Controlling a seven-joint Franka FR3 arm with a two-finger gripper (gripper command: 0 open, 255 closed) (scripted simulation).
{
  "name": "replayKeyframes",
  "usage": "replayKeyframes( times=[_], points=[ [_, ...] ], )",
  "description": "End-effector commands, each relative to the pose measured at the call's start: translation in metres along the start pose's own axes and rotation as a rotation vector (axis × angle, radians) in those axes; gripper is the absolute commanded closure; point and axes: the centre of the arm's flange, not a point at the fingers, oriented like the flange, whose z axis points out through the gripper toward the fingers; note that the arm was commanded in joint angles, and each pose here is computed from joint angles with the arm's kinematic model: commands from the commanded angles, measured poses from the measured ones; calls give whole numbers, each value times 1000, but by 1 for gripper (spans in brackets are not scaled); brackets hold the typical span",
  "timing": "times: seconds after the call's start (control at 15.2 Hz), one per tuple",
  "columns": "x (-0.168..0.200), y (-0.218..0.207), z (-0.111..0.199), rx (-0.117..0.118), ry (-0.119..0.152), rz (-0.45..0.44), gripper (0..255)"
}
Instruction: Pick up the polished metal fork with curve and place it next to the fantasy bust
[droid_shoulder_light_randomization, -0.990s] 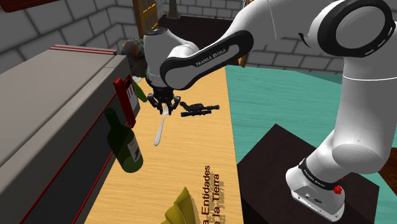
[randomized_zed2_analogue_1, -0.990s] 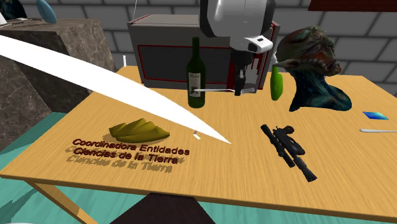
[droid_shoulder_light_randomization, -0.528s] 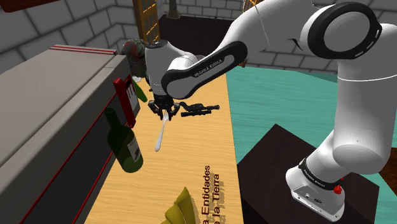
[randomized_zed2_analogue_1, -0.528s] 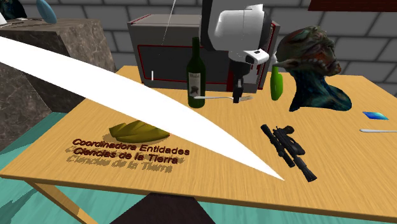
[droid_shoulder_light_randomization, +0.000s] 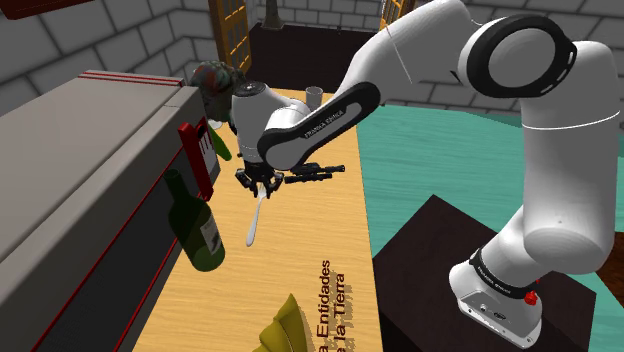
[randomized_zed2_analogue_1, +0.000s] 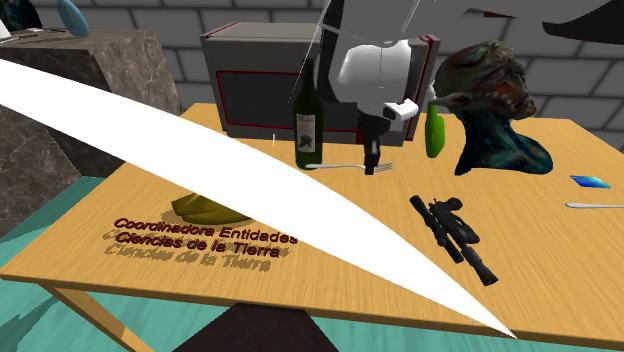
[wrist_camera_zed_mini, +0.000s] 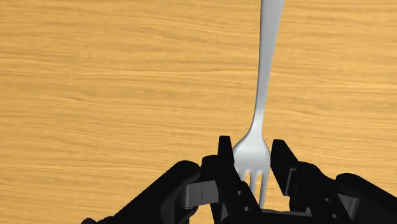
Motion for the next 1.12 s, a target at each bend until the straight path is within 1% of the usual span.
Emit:
replayKeyframes(
  times=[0.0,0.73,1.06],
  points=[
    [-1,0,11,0,0,0,255],
    [-3,1,69,0,0,0,255],
    [-3,1,70,0,0,0,255]
  ],
)
